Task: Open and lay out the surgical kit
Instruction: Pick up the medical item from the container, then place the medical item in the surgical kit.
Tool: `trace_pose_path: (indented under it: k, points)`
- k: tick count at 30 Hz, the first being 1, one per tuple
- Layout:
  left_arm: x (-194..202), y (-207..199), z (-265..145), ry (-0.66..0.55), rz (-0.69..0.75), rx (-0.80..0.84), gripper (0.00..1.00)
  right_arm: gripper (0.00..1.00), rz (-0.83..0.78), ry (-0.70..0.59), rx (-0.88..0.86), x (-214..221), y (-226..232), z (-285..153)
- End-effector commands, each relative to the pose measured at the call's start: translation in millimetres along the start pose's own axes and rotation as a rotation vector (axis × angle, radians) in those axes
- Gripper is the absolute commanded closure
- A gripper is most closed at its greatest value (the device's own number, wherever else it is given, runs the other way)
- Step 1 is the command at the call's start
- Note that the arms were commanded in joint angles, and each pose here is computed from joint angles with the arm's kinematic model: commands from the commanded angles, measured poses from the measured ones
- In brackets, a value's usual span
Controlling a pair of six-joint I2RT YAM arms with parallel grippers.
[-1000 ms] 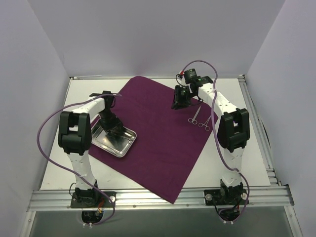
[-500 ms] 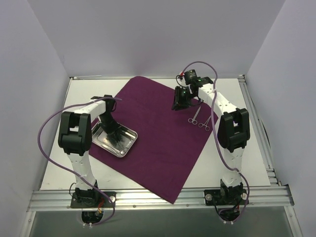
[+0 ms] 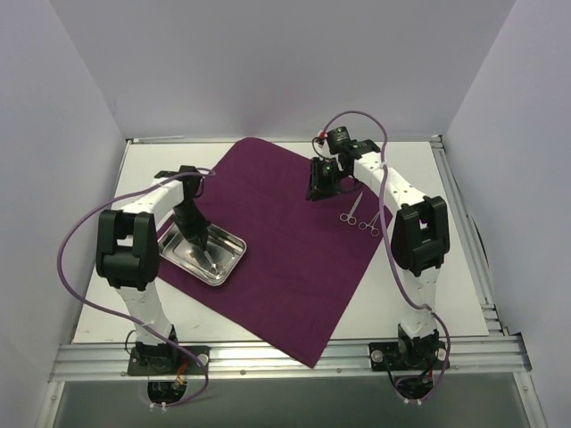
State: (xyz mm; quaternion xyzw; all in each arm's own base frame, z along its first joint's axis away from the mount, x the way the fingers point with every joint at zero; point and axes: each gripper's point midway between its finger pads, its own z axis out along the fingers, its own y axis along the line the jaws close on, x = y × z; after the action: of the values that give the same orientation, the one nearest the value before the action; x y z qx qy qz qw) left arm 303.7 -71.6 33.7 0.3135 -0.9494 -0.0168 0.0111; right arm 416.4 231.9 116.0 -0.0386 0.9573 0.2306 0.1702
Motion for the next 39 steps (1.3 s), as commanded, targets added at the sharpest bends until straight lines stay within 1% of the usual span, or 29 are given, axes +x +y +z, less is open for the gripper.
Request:
trace_pose_path:
  k: [1, 5, 6, 9, 12, 14, 15, 16, 18, 20, 22, 25, 27, 30, 32, 35, 38, 39]
  points:
    - [-25, -9, -59, -0.15, 0.063, 0.103, 0.98, 0.77, -0.071, -0.075, -0.054, -14, 32, -30]
    - [-32, -26, -98, -0.244, 0.118, 0.238, 0.98, 0.73, -0.108, -0.097, -0.11, -20, 53, -34]
    - [-29, -30, -104, -0.238, 0.142, 0.278, 0.98, 0.69, -0.117, -0.09, -0.131, -19, 58, -33]
    - [-20, -39, -123, -0.245, 0.205, 0.364, 0.98, 0.66, -0.17, -0.055, -0.251, -14, 84, -34]
    - [-7, -50, -143, -0.245, 0.268, 0.459, 0.98, 0.61, -0.231, -0.015, -0.466, 0, 125, -44]
    - [0, -60, -159, -0.251, 0.3, 0.547, 0.98, 0.59, -0.287, -0.003, -0.607, 11, 158, -52]
    - [5, -64, -166, -0.244, 0.309, 0.577, 0.98, 0.54, -0.303, -0.004, -0.637, 15, 169, -56]
    - [13, -69, -175, -0.231, 0.325, 0.623, 0.98, 0.52, -0.341, -0.007, -0.678, 24, 185, -53]
    - [22, -77, -188, -0.213, 0.343, 0.679, 0.98, 0.52, -0.337, 0.026, -0.754, 38, 204, -58]
    - [31, -79, -199, -0.201, 0.352, 0.712, 0.98, 0.52, -0.354, 0.032, -0.805, 52, 222, -54]
    - [38, -80, -208, -0.19, 0.352, 0.743, 0.98, 0.52, -0.365, 0.06, -0.805, 64, 228, -52]
    - [46, -79, -210, -0.161, 0.341, 0.757, 0.98, 0.52, -0.41, 0.111, -0.771, 83, 233, -45]
    - [50, -77, -211, -0.162, 0.339, 0.754, 0.98, 0.52, -0.427, 0.107, -0.75, 87, 235, -44]
    - [54, -75, -211, -0.158, 0.339, 0.754, 0.98, 0.52, -0.393, 0.067, -0.742, 83, 238, -45]
    - [56, -75, -211, -0.15, 0.342, 0.762, 0.98, 0.53, -0.394, 0.066, -0.74, 85, 239, -44]
    - [59, -76, -213, -0.145, 0.342, 0.774, 0.98, 0.55, -0.391, 0.076, -0.731, 87, 239, -42]
    - [62, -76, -214, -0.139, 0.347, 0.782, 0.98, 0.61, -0.394, 0.074, -0.727, 86, 241, -40]
    - [63, -77, -214, -0.137, 0.348, 0.784, 0.98, 0.65, -0.395, 0.085, -0.728, 88, 241, -37]
